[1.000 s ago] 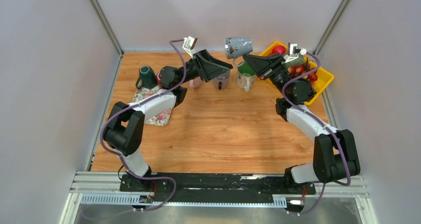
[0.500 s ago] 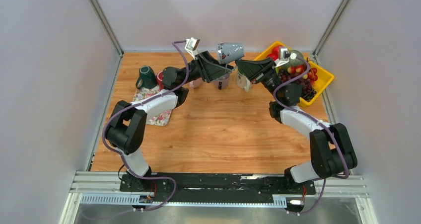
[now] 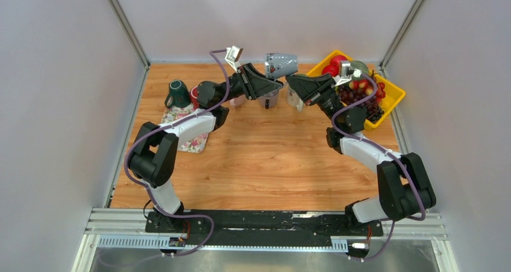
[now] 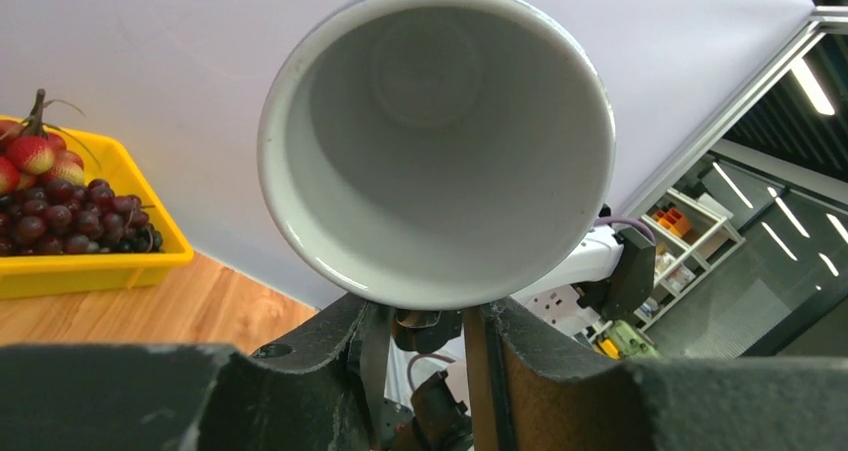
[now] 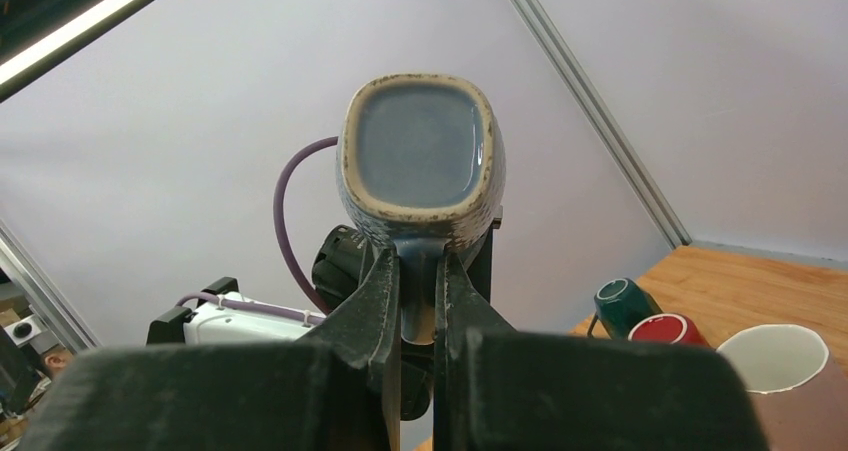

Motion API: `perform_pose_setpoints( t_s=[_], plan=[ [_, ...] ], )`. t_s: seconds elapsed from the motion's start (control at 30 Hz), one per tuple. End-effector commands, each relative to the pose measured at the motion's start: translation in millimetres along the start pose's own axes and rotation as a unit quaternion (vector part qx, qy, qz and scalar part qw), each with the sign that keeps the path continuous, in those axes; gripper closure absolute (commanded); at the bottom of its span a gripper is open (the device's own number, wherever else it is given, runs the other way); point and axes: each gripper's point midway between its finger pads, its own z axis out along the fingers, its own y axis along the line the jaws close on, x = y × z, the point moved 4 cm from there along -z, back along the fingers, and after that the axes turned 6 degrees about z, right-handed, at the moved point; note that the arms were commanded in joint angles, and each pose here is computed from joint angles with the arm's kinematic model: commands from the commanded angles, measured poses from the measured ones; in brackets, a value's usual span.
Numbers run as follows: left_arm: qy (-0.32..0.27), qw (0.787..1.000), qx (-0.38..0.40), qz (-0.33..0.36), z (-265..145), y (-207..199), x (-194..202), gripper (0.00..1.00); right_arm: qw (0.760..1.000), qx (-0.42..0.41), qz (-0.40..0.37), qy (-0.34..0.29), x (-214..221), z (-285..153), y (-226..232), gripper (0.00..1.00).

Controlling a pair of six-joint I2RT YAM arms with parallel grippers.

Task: Turn the mug right side up
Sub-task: Place the cup at the center of the board.

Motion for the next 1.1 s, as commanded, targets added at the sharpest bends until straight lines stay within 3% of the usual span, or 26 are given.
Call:
perform_pose_setpoints(
  t_s=[0.0, 0.23, 0.4, 0.57, 0.8, 1.07],
  plan=[
    [-0.039, 0.997, 0.042, 0.057, 2, -37, -30, 0.66, 0.999, -0.036, -0.017, -0.001, 1, -2, 19, 1.0],
    [-0.049, 0.997, 0.034, 0.046, -1, -35, -35, 0.81, 0.999, -0.04, -0.031, 0.005, 3, -4, 18, 1.0],
    [-0.057, 0.997, 0.027, 0.04, -5, -34, -36, 0.99, 0.999, -0.038, -0.036, 0.012, 6, -4, 12, 1.0],
    [-0.058, 0.997, 0.023, 0.039, -9, -33, -37, 1.0, 0.999, -0.031, -0.035, 0.014, 7, -2, 7, 0.99],
    [-0.055, 0.998, 0.014, 0.039, -13, -32, -36, 1.0, 0.999, -0.028, -0.03, 0.016, 6, 0, 6, 0.81],
    [-0.048, 0.998, 0.004, 0.042, -16, -28, -33, 1.0, 0.999, -0.025, -0.028, 0.017, 5, 0, 7, 0.73]
  ],
)
